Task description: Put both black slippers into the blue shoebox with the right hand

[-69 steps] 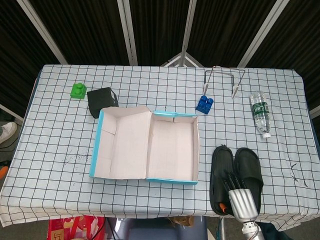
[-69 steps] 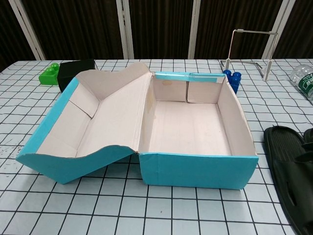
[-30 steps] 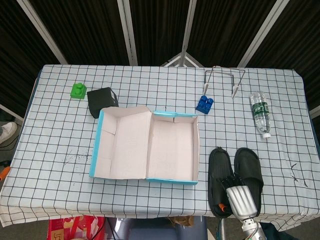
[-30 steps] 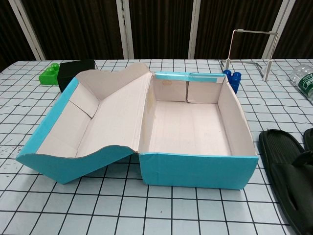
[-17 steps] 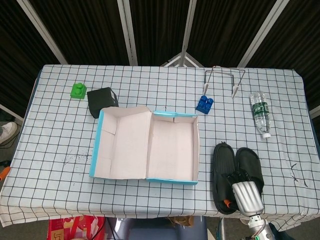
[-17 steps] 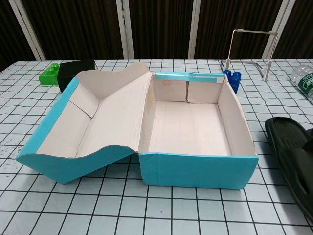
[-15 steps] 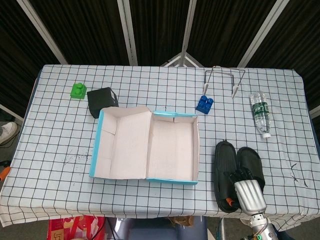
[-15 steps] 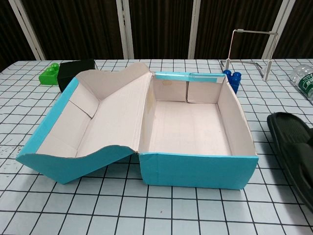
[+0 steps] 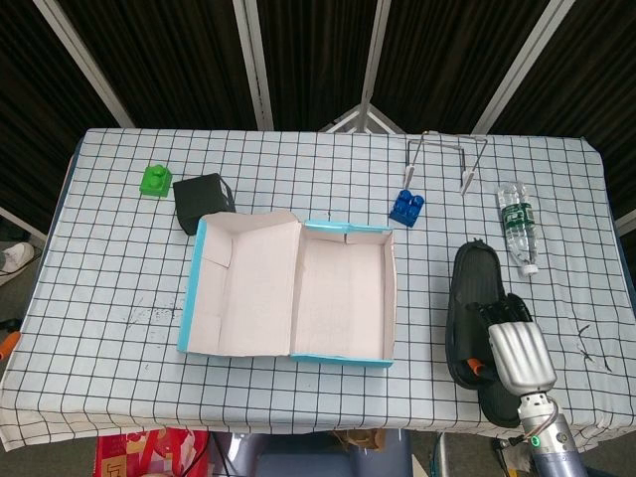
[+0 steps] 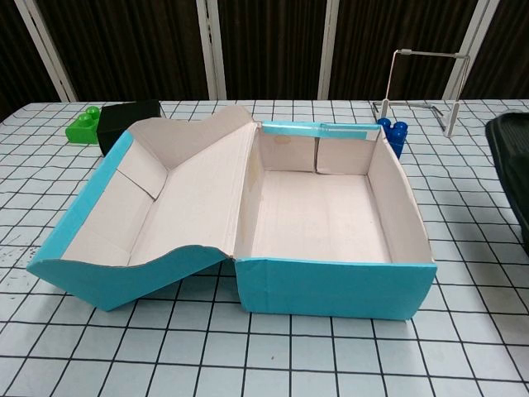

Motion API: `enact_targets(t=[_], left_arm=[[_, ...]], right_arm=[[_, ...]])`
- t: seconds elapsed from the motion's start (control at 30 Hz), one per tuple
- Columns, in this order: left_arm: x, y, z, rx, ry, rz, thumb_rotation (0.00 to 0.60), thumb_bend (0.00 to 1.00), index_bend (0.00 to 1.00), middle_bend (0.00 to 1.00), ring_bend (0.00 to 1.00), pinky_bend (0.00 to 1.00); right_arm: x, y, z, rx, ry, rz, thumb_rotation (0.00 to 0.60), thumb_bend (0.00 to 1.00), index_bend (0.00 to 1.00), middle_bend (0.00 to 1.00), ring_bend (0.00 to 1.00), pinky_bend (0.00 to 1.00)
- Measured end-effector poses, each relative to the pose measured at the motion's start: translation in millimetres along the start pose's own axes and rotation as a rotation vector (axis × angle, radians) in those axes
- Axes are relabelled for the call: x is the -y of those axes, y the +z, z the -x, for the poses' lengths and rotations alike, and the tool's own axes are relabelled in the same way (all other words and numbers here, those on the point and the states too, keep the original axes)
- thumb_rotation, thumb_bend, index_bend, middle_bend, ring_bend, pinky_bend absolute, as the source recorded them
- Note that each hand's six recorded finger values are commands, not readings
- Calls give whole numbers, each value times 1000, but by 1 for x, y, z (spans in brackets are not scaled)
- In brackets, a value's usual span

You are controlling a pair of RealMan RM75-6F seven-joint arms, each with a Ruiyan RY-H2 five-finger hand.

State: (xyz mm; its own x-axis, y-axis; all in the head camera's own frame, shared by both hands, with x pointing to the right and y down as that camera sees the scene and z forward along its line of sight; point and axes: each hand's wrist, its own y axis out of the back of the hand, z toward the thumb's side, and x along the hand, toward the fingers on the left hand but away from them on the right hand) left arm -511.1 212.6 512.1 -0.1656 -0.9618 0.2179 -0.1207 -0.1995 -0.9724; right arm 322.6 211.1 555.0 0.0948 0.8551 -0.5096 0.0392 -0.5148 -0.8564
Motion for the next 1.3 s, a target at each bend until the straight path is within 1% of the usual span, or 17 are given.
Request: enact_targets(t=[0.13,0.27,0.4,0.57,0.7,0.83,1.0,1.1,1.3], left_arm=[[0,-1,-1,-3,1,3,600,37,212,38,0,43],[0,-1,-1,-3,2,5,600,37,212,38,0,43],[-1,-2,-1,-2,4,6,600,37,212,38,0,43],[-1,-3,-2,-5,4,5,600,37,212,38,0,43],[0,-3,-3,-5,1,3,600,37,212,38,0,43],[1,-2,-3,-2,-2,-2,600,37,212,39,0,43],[2,-1,-3,-2,-3,-7,600,37,213,39,0,43],[3,0,-3,-1,-5,-9,600,37,213,41,0,43],[3,0,-3,2,-5,-10,600,37,213,41,0,43]], right_arm=[[-20,12,15,-26,43,93,600,629,641,422,256,122],[-37,27,32,-45,75,222,600,650,648,422,260,121],[-50,44,49,-57,110,414,600,664,657,423,265,121],[-59,63,67,-69,167,660,600,672,667,426,271,116],[-61,74,78,-71,218,794,600,675,680,428,284,112],[-59,75,83,-28,254,902,600,680,686,428,284,112],[-62,84,89,7,312,1098,600,681,686,428,285,112],[-63,93,90,5,350,1179,600,681,686,428,287,112],[-59,108,93,4,404,1289,600,681,686,428,290,112]])
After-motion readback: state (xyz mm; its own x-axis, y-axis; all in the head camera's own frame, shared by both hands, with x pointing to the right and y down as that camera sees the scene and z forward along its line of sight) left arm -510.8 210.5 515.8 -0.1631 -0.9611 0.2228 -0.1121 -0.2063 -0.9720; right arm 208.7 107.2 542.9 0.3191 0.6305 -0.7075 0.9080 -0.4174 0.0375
